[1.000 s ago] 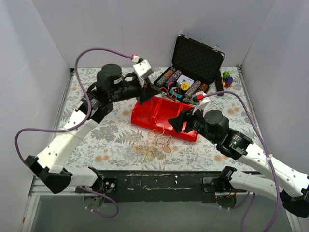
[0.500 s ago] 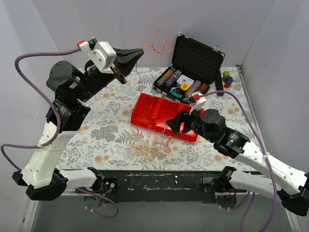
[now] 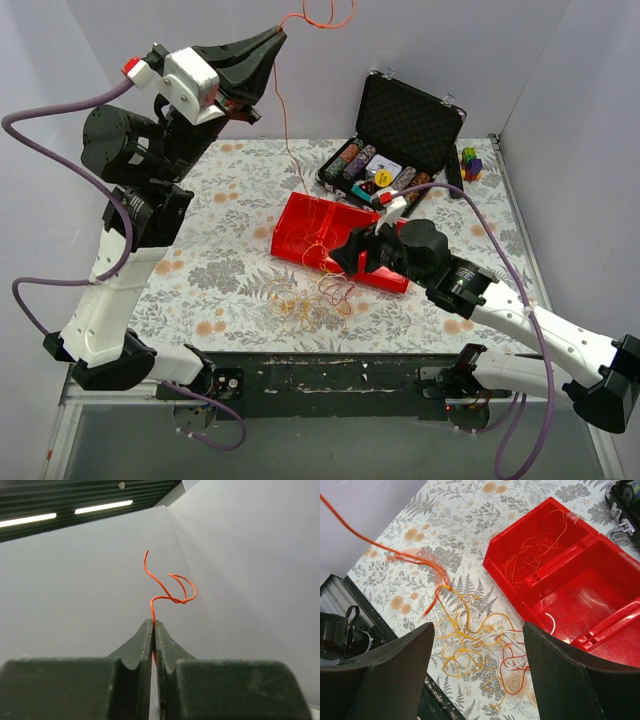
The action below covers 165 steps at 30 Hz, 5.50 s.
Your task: Untangle the cables
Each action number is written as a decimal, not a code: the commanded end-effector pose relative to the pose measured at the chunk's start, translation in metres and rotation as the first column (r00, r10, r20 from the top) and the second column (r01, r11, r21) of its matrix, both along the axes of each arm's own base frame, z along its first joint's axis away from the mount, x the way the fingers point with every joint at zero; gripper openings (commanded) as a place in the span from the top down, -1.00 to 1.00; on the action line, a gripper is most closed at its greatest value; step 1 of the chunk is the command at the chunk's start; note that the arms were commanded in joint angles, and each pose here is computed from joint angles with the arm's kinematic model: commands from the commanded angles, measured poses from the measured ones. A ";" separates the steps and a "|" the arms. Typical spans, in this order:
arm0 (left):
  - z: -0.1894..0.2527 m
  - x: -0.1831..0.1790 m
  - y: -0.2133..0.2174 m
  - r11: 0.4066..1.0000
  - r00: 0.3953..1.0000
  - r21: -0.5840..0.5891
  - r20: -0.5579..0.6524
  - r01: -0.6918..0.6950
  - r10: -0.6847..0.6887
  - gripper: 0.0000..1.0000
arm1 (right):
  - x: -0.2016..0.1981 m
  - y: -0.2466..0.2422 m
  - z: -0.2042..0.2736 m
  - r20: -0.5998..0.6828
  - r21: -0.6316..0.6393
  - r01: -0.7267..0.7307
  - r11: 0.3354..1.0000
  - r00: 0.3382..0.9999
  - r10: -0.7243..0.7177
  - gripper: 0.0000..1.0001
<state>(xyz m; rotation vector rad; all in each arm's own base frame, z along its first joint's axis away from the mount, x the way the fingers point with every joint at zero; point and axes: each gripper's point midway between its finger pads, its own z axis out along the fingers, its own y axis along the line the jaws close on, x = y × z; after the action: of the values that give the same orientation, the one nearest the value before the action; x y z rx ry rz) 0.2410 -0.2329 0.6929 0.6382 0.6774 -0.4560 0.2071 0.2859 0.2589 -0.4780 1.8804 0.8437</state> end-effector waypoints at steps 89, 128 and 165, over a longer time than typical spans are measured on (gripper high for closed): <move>0.061 -0.074 0.039 0.990 0.982 -0.101 0.170 0.101 -0.082 0.99 | -0.027 0.124 0.057 0.259 0.210 -0.250 0.945 0.946 0.193 0.19; 0.068 -0.024 0.073 0.928 0.886 -0.193 0.287 -0.318 0.364 1.00 | -0.032 0.103 0.018 0.112 0.141 -0.094 0.986 0.991 0.079 0.97; 0.066 -0.057 0.071 0.952 0.858 -0.194 0.417 -0.239 0.300 1.00 | -0.036 0.068 0.064 0.142 0.223 -0.077 0.972 0.989 0.046 0.50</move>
<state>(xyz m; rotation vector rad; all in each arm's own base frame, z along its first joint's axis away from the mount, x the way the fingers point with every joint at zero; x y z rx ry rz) 0.1851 -0.1352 0.7803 0.3740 0.2524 0.0861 0.1709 0.3392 0.2684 -0.4437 1.7695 0.9171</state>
